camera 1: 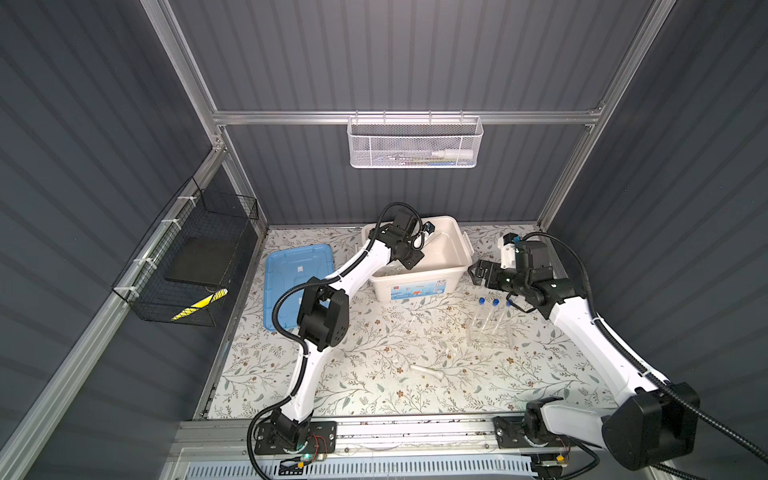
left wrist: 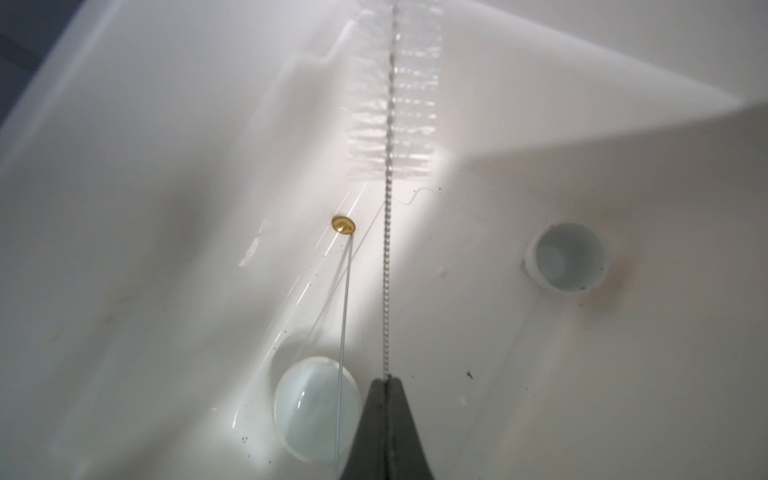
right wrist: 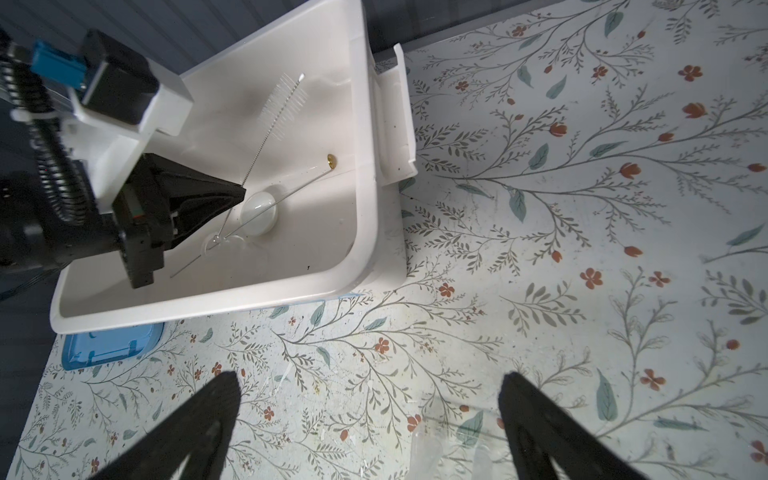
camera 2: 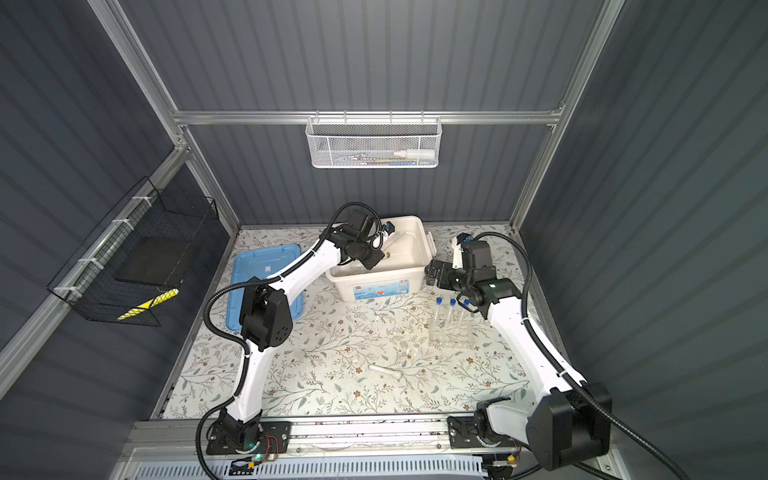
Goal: Organize the chemistry lab equipment
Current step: 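Lower the bristle brush into the bin and open the left gripper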
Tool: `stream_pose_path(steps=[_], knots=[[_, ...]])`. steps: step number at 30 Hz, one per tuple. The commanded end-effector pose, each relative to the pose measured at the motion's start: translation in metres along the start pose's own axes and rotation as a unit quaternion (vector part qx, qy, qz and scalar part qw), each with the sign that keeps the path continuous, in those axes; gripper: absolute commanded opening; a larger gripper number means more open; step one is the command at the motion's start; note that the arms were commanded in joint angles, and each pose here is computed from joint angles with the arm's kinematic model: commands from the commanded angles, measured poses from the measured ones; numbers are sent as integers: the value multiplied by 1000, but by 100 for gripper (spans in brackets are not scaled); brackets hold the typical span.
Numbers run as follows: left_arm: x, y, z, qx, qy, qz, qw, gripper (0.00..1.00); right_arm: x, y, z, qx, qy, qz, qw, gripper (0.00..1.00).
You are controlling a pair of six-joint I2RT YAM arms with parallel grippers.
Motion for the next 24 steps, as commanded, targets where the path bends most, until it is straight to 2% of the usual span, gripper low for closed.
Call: stream_pose_path(steps=[1,13,17,21,24], knots=[[-12,-11,-12,-1,-38,26,999,0,1,8,1,0,2,-9,1000,99],[-26,-38,-24,16,-73,72,995,0,0,6,-1,-1,-3,-9,1000,99],[-27,-38,-23,24,-72,70,995,0,1,6,-1,-2,-3,-9,1000,99],[-20,-26,-19,32,-62,53,996,7,3,6,-2,0,-6,-11,1000,99],[-8,-12,-16,37,-56,32,997,28,5,5,-2,0,-6,-12,1000,99]])
Point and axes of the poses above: each gripper's point midway between its finger pads, its own x axis back along the fingers, its own z axis along the line the jaws close on, y = z × x, the point moved 3 cm from there along x, back along the fingers, and after that the axes turned 4 degrees about x, right-handed, at the moved point
